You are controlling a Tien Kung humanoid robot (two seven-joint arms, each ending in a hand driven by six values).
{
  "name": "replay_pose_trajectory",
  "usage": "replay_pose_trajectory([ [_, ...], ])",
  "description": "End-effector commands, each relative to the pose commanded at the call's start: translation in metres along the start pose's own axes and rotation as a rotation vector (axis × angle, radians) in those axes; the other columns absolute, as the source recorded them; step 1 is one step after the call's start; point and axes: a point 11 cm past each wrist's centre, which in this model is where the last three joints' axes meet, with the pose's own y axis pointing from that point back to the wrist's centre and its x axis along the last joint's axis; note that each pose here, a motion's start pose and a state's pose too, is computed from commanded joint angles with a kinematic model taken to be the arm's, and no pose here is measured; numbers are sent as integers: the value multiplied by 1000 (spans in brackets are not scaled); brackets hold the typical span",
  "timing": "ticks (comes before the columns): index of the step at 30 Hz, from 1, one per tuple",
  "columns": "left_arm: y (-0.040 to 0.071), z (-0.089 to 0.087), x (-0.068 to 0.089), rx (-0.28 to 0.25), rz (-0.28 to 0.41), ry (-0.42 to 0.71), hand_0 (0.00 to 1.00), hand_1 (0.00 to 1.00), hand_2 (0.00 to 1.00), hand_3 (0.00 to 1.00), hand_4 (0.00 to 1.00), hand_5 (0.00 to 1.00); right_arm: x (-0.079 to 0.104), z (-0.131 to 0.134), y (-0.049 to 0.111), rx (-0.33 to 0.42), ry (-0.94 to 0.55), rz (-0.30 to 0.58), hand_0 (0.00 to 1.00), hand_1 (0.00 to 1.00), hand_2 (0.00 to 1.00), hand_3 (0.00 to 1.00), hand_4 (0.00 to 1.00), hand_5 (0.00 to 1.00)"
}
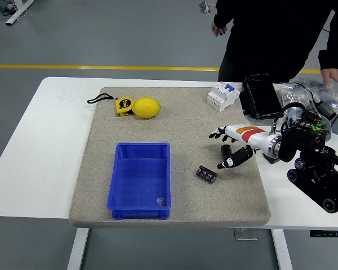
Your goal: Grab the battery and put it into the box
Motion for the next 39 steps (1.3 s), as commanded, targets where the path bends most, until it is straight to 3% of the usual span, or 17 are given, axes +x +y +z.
replay_pose_trajectory([
  [18,0,4,0,-7,-1,-3,731,688,699,592,640,565,-10,22,-5,-78,65,0,557,661,768,814,998,283],
  [39,0,3,-2,-5,-4,-7,732,690,703,594,642,561,-20,29,-3,-104,60,16,449,586,685,715,998,281],
])
